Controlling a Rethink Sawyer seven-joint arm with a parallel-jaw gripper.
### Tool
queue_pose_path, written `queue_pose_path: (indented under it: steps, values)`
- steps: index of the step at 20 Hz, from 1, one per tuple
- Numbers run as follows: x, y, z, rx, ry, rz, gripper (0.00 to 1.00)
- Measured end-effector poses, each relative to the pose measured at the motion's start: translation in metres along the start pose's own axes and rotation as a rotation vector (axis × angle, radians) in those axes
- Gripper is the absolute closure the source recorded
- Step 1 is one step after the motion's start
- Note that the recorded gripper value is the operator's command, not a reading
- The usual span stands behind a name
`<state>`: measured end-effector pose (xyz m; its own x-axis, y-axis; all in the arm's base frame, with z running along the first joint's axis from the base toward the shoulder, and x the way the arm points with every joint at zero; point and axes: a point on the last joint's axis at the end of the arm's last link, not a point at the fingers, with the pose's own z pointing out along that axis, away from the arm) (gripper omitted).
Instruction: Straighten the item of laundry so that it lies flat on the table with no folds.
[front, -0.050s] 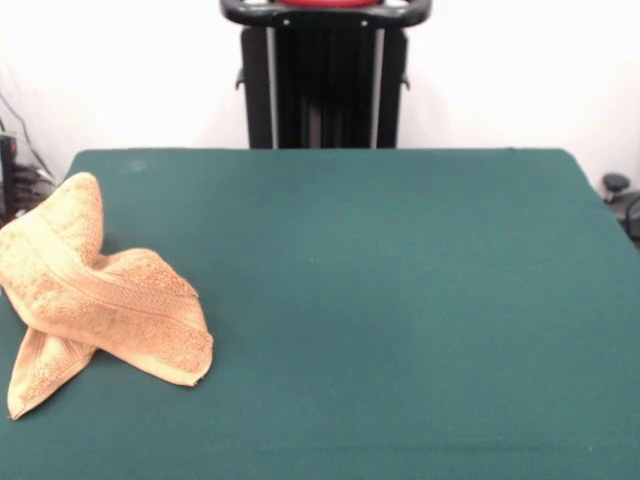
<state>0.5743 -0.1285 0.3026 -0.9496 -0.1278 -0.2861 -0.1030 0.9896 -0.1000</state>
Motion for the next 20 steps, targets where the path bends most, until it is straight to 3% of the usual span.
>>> queue_pose_path:
  steps: [7, 20]
  values:
    - [0.014, 0.015, 0.011, 0.001, 0.012, 0.014, 1.00]
    - [0.062, 0.027, 0.076, -0.103, 0.039, 0.084, 1.00]
